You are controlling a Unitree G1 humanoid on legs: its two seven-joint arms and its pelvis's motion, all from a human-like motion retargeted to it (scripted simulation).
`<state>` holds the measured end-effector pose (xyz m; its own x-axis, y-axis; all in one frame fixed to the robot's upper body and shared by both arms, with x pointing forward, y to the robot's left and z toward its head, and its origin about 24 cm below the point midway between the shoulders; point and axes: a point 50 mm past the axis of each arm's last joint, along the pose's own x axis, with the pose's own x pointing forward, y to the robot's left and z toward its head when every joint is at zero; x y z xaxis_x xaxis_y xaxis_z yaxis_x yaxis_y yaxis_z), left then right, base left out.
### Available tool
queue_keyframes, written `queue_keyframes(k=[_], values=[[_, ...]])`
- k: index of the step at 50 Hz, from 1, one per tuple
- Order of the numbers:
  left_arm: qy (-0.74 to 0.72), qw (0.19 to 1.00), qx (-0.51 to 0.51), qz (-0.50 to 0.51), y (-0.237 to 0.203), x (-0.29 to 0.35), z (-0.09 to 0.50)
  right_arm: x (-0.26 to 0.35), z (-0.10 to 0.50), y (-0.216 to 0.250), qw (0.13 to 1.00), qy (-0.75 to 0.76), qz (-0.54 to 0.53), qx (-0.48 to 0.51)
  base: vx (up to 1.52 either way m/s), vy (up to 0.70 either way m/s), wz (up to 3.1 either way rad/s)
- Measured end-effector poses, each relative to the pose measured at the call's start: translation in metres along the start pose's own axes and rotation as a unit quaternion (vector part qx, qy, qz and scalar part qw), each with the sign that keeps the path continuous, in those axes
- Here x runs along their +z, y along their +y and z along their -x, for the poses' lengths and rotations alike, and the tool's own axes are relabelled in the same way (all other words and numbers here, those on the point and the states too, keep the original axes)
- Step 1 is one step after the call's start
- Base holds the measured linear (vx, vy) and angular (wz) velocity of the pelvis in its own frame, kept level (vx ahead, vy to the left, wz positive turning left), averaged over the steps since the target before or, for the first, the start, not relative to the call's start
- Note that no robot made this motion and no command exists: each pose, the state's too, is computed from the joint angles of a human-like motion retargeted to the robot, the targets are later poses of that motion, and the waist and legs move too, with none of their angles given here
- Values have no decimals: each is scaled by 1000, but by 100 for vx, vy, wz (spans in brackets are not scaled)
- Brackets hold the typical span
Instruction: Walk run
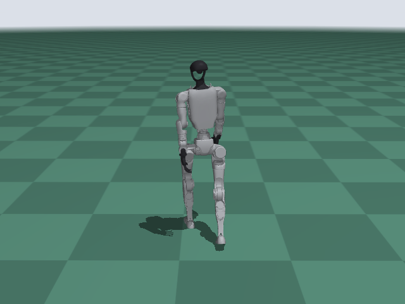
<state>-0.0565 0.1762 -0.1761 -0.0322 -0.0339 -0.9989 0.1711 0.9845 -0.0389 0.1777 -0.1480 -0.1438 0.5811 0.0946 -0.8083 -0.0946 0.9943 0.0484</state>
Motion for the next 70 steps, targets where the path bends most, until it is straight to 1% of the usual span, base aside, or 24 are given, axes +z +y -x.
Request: queue_keyframes(k=[5,10,13,17,23,27,32,35,40,45,49,53,56,58,60,64,70], values=[[-107,993,39,-21,13,67,-2,-70,21,-14,993,114,-3,-21,78,7,-41],[-202,976,67,-41,46,135,13,-115,44,-25,978,200,30,-43,64,3,-68],[-249,962,90,-68,65,174,27,-141,61,-31,969,238,0,-66,53,0,21],[-314,939,118,-78,83,214,48,-169,82,-37,954,282,-42,-89,55,-4,49],[-381,909,141,-95,101,246,75,-194,104,-40,936,332,-81,-84,59,-13,58],[-370,914,123,-111,90,237,66,-204,114,-40,928,348,-99,-85,67,-19,47],[-288,948,87,-101,66,181,33,-199,108,-36,932,340,-103,-78,68,-22,41],[-209,972,65,-86,49,135,14,-184,94,-35,944,308,-98,-72,39,-14,39],[-84,991,30,-97,31,65,1,-150,69,-39,967,234,-75,-59,37,-14,47],[-18,998,1,-62,15,22,0,-113,48,-48,981,179,-31,-71,29,-6,11],[2,999,-5,-43,12,4,1,-100,42,-49,985,156,-32,-71,28,-4,-23],[7,1000,1,-20,16,-3,2,-96,39,-46,986,148,-40,-67,40,2,-55],[5,1000,4,13,18,-4,3,-105,42,-39,984,163,-37,-58,44,1,-39],[-14,999,8,40,20,6,2,-112,44,-29,983,176,-32,-50,25,1,-45],[-48,998,14,47,26,25,1,-119,46,-21,980,186,-43,-49,8,1,22],[-111,993,33,5,42,66,4,-140,58,-19,972,212,-87,-46,9,1,29],[-164,985,40,-31,49,104,9,-170,78,-14,958,269,-88,-54,10,2,3]])
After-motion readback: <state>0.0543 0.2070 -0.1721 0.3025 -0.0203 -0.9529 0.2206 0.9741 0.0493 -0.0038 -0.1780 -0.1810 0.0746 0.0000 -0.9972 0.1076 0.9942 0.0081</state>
